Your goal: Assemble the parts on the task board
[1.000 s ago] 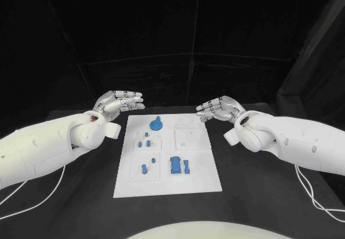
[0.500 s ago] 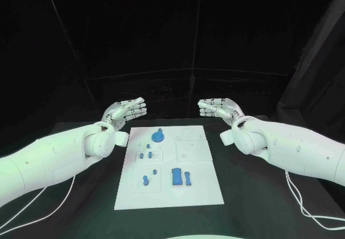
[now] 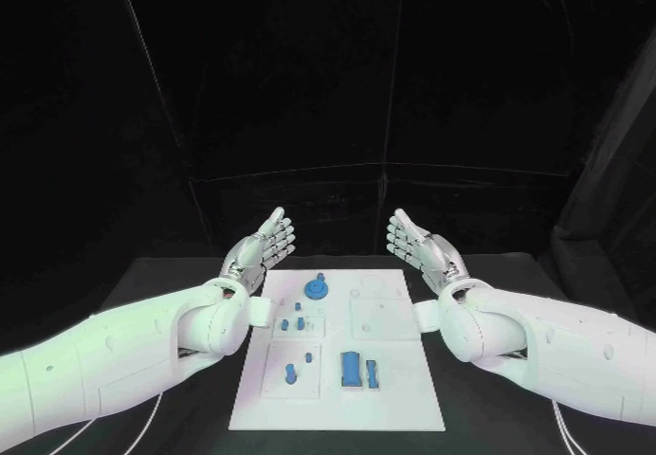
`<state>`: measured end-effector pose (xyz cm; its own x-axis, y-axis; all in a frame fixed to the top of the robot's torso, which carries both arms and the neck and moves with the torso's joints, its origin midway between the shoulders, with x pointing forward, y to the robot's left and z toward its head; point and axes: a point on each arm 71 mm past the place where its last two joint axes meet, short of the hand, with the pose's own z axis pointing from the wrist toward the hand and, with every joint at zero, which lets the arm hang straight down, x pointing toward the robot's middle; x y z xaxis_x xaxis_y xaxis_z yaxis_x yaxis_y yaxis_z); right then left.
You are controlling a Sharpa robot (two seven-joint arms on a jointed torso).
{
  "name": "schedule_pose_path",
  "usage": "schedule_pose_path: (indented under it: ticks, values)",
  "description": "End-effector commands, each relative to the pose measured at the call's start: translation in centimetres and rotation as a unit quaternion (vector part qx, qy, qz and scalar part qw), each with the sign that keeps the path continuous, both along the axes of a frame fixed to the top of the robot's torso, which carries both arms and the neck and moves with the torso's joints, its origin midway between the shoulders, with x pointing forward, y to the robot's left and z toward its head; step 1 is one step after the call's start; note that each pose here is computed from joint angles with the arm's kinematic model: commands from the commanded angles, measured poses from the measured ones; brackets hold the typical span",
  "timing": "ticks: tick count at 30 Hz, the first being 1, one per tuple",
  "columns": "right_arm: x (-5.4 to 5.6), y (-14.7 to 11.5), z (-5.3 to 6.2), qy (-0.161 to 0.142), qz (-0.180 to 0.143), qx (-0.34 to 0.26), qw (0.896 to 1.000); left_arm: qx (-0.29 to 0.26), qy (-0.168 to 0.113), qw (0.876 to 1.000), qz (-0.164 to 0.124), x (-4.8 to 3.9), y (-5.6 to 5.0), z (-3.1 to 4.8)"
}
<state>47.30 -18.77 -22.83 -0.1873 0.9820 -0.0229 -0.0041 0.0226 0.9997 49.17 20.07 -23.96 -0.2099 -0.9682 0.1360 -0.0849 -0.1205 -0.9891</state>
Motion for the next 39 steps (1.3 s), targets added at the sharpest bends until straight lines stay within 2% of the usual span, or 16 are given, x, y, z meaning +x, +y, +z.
schedule_pose_path:
  ticks: [1,6,10,39]
  values:
    - [-0.6,-0.6,0.3,-0.002,-0.078,0.012,0.997,0.049,-0.028,0.996,0.072,-0.96,0.1,0.72]
    - [-1.1,-0.5,0.4,0.002,-0.085,0.016,0.996,0.056,-0.033,0.994,0.091,-2.33,-0.5,1.25]
    - [-1.1,-0.5,0.4,0.002,-0.085,0.016,0.996,0.059,-0.035,0.993,0.099,-2.93,-0.8,1.51]
    - [-1.1,-0.5,0.4,0.002,-0.085,0.016,0.996,0.059,-0.035,0.993,0.100,-3.00,-0.8,1.54]
